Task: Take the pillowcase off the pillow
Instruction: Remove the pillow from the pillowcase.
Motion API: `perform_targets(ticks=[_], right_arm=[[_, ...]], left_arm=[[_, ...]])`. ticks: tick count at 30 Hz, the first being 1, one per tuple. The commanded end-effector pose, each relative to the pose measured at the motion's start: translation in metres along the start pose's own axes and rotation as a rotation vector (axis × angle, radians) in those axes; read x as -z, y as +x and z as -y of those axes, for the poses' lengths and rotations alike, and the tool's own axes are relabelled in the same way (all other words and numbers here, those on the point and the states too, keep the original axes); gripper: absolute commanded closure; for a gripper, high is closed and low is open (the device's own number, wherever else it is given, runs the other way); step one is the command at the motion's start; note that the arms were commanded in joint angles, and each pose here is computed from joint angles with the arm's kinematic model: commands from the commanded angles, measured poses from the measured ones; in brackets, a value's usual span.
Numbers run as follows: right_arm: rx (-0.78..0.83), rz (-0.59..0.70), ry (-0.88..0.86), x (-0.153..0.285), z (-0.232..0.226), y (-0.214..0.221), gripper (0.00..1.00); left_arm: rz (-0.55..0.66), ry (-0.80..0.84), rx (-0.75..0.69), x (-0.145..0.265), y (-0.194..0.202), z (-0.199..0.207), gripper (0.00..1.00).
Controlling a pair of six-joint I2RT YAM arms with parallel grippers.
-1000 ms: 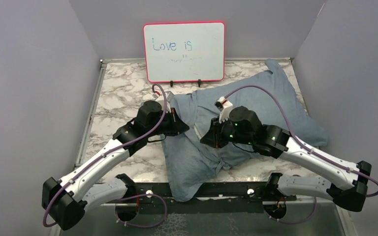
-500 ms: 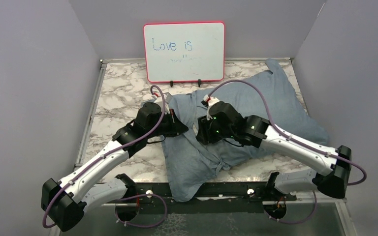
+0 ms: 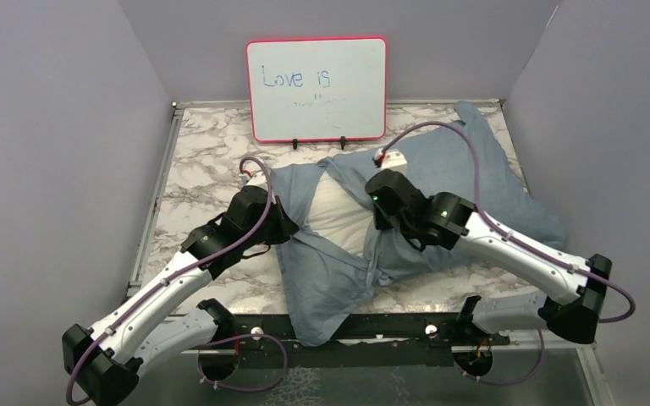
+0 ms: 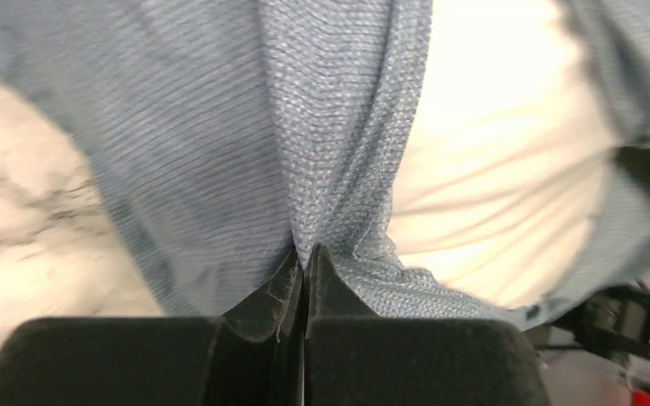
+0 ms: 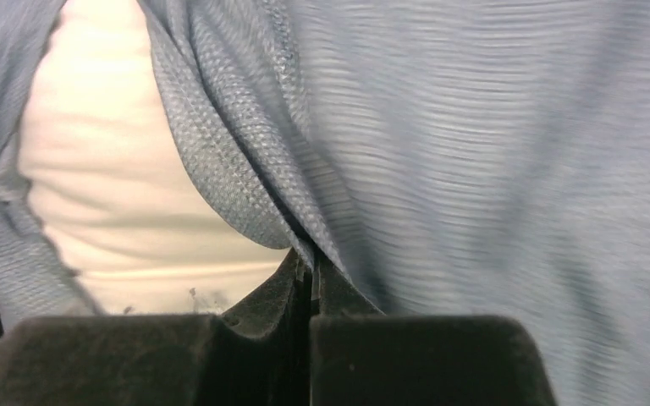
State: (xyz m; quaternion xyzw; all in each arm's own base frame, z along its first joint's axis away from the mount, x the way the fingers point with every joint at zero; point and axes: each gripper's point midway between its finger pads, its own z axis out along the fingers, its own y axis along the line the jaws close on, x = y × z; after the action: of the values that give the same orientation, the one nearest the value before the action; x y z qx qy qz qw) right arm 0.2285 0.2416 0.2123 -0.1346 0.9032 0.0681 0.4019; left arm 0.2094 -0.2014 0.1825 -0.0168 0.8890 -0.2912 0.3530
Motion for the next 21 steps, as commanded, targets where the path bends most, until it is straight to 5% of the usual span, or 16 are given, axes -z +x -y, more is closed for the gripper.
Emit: perform_targets(ticks=[1, 5, 9, 15, 21], right_arm=[[-0.127, 0.083, 0.142, -0.006, 0.061, -0.010, 0.97], [-0.206, -0.093, 0.064, -0.027, 0.058, 0.026, 1.00], [-0.225, -0.177, -0.143, -0.031, 0.022, 0.052, 0.99], [-0.252, -0.189, -0.263, -0.023, 0.009, 0.073, 0.99], [-0.259, -0.213, -0.259, -0.021, 0.011, 0.084, 0.99]], left_arm=[[0.039, -0.403, 0.005, 0.030, 0.006, -0.089, 1.00], [0.046, -0.417, 0.048, 0.031, 0.006, -0.100, 1.00], [-0.017, -0.216, -0.003, 0.017, 0.006, -0.062, 1.00], [0.062, -0.007, -0.089, 0.026, -0.044, -0.001, 0.41], [0.092, 0.033, -0.184, 0.027, -0.092, 0.036, 0.22]])
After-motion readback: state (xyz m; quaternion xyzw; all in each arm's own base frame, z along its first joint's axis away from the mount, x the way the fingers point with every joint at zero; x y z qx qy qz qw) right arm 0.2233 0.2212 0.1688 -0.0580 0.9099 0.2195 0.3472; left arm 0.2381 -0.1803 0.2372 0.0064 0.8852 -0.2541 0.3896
